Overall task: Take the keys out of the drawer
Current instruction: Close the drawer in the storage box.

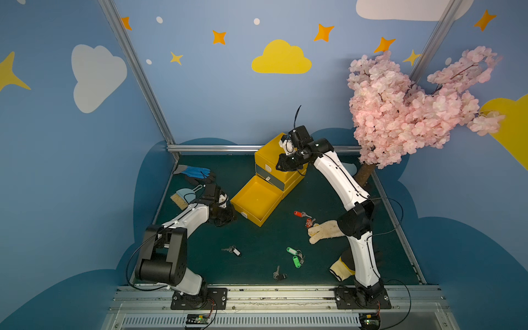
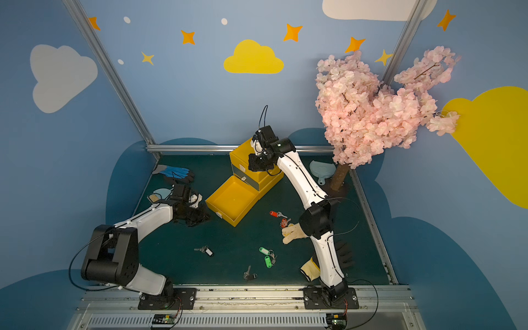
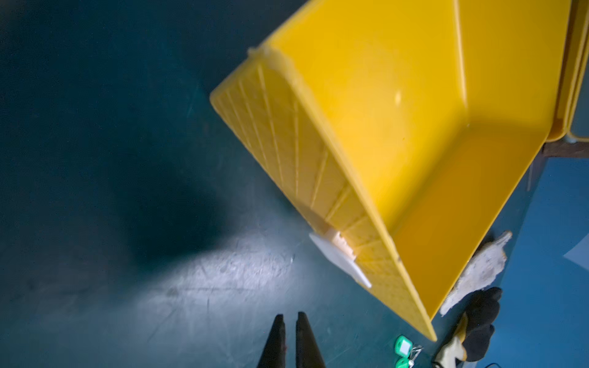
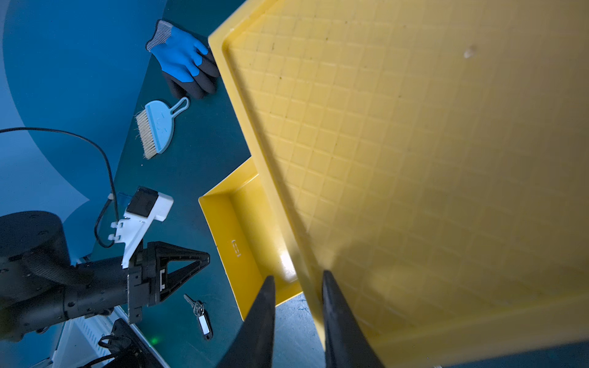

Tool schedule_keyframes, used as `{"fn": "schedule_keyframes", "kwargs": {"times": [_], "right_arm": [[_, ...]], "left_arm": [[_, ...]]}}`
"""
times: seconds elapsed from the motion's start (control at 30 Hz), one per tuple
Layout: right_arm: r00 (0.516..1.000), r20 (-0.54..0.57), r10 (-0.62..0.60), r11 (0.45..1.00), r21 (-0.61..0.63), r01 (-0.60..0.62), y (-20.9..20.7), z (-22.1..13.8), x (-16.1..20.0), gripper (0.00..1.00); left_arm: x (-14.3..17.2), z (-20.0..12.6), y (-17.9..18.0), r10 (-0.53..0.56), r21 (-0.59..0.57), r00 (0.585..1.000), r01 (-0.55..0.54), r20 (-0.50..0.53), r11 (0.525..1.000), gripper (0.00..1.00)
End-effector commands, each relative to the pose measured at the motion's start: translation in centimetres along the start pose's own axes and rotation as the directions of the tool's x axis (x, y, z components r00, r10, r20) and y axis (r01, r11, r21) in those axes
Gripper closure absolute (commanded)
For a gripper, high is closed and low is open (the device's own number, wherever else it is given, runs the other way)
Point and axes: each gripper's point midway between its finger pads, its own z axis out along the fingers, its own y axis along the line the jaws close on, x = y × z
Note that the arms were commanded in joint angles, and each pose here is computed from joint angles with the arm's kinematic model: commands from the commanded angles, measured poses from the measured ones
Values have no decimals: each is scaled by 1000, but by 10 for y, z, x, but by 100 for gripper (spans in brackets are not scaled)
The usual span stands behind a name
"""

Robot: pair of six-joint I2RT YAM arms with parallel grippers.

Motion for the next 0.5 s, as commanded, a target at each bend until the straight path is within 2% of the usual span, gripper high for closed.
{"fn": "schedule_keyframes", "kwargs": {"times": [0.0,0.33,0.47], "right_arm": [[879,-451,156,979,185,-79,-50,57,117,73],[874,-455,168,977,195,-87,-52,54,122,73],[872,-455,180,975,203,-95,-53,55,125,73]], "left_arm": [[-24,8,-27,6,114,999,-12,53,993,86],[-77,38,-81,7,266,989,-46,145,963,85],[-98,63,-103,-23,322,985,-33,171,946,84]]}}
